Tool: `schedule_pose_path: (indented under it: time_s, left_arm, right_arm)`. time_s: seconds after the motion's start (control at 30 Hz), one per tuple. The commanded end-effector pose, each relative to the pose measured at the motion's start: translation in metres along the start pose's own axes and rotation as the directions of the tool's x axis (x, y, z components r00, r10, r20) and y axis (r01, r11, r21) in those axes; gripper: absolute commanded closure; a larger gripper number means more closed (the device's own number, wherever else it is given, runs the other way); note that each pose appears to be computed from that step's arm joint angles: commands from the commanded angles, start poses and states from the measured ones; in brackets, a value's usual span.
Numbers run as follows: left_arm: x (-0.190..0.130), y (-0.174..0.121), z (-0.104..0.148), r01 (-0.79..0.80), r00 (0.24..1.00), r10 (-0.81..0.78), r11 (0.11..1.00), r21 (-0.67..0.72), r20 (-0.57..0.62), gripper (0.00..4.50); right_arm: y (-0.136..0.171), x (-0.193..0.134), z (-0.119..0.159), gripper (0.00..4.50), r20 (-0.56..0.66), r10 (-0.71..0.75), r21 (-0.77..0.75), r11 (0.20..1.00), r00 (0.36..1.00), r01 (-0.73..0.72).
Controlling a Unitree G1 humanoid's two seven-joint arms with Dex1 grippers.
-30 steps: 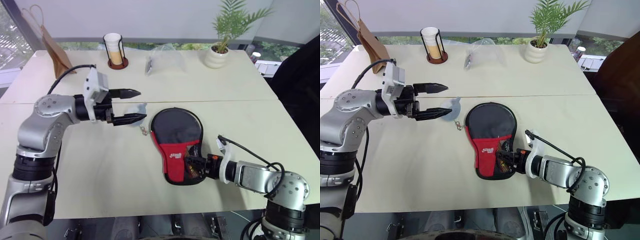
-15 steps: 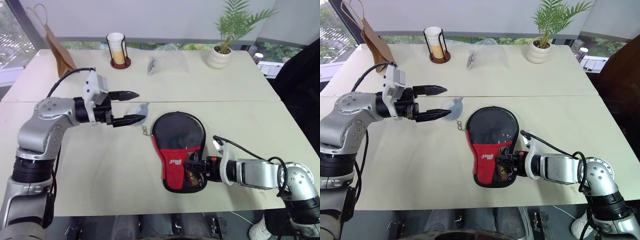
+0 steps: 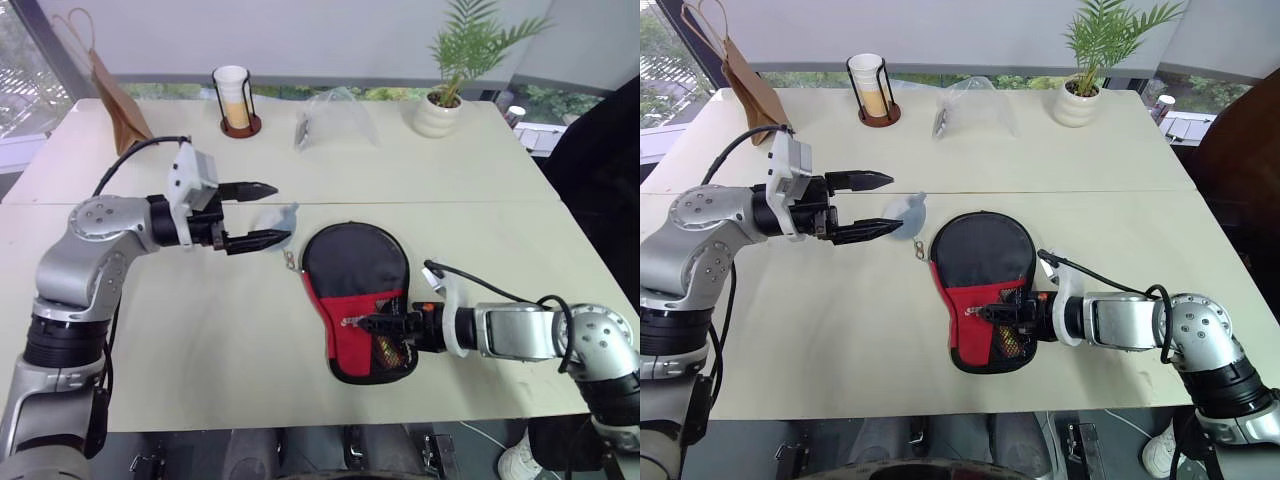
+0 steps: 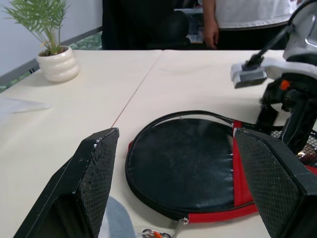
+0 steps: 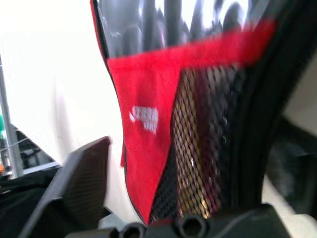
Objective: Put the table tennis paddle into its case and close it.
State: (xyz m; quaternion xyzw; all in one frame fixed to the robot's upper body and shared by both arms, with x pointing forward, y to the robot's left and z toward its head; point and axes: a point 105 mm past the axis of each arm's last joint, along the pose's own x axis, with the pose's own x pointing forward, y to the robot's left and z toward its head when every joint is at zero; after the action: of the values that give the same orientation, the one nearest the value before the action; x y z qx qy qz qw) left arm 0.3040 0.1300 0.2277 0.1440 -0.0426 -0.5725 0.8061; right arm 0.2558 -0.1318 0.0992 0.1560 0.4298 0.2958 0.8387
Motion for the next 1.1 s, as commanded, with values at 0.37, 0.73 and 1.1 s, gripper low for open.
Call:
schedule_pose_path:
  time_s: [0.37, 0.73, 1.1]
  left_arm:
    - [-0.006, 0.006, 0.012, -0.029, 1.0, 0.028, 0.997, 0.071, 0.01, 0.65]
    - [-0.016, 0.022, -0.003, -0.066, 0.996, 0.07, 0.996, 0.067, -0.059, 0.65]
    - [-0.024, 0.029, -0.026, -0.083, 0.983, 0.1, 0.99, 0.112, -0.152, 0.65]
  right_arm:
    - [-0.034, -0.058, 0.091, 0.03, 0.227, -0.224, -0.439, 0.845, 0.948, 0.305]
    - [0.024, -0.026, 0.098, 0.03, 0.208, 0.218, -0.878, 0.472, 0.953, 0.084]
    - [0.008, 0.033, 0.076, 0.03, 0.106, 0.328, -0.845, 0.527, 0.939, -0.089]
